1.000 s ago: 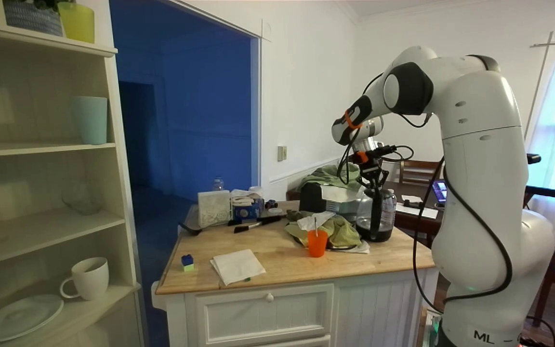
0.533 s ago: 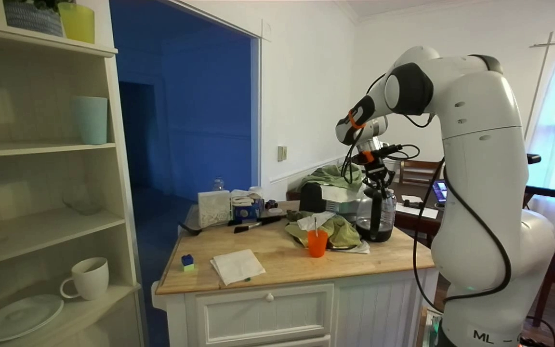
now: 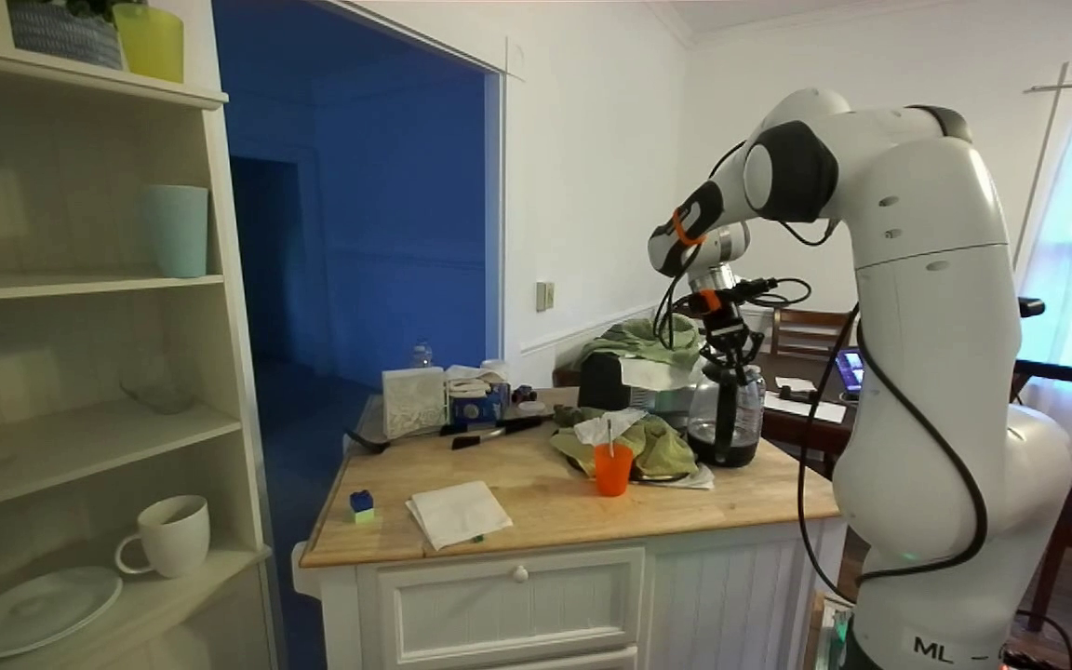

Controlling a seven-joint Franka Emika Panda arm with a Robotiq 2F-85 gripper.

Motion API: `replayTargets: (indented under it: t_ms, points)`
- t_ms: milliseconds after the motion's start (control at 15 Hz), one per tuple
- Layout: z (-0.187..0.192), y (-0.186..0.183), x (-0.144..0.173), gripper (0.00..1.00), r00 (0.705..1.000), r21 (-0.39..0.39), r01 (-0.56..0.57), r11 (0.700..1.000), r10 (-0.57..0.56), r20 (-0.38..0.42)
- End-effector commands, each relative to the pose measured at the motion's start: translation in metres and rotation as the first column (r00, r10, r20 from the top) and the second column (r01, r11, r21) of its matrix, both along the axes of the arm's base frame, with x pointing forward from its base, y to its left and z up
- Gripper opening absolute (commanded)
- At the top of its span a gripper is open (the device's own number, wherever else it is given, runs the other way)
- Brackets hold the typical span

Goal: Push the button on the kettle

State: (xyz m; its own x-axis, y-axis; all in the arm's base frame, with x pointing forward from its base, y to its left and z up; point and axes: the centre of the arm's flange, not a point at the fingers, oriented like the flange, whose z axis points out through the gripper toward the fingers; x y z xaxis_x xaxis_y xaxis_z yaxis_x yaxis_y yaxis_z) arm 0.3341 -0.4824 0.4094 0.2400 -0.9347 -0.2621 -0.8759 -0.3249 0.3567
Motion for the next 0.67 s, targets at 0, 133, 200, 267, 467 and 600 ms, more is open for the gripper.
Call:
replayTargets:
  t_ms: [0, 133, 200, 267, 467, 600]
  points:
    - [0.009, -0.003, 0.004, 0.00, 0.998, 0.047, 0.027, 0.999, -0.029, 0.060]
    - [0.011, -0.004, 0.007, 0.00, 0.996, 0.044, 0.028, 0.999, -0.031, 0.079]
    - [0.013, -0.005, 0.008, 0.00, 0.996, 0.037, 0.027, 0.999, -0.030, 0.080]
    - [0.015, -0.007, 0.008, 0.00, 0.997, 0.029, 0.025, 0.999, -0.027, 0.076]
    - [0.019, -0.011, 0.010, 0.00, 0.997, 0.004, 0.023, 1.000, -0.024, 0.073]
    - [0.018, -0.013, 0.012, 0.00, 0.997, -0.007, 0.024, 1.000, -0.024, 0.067]
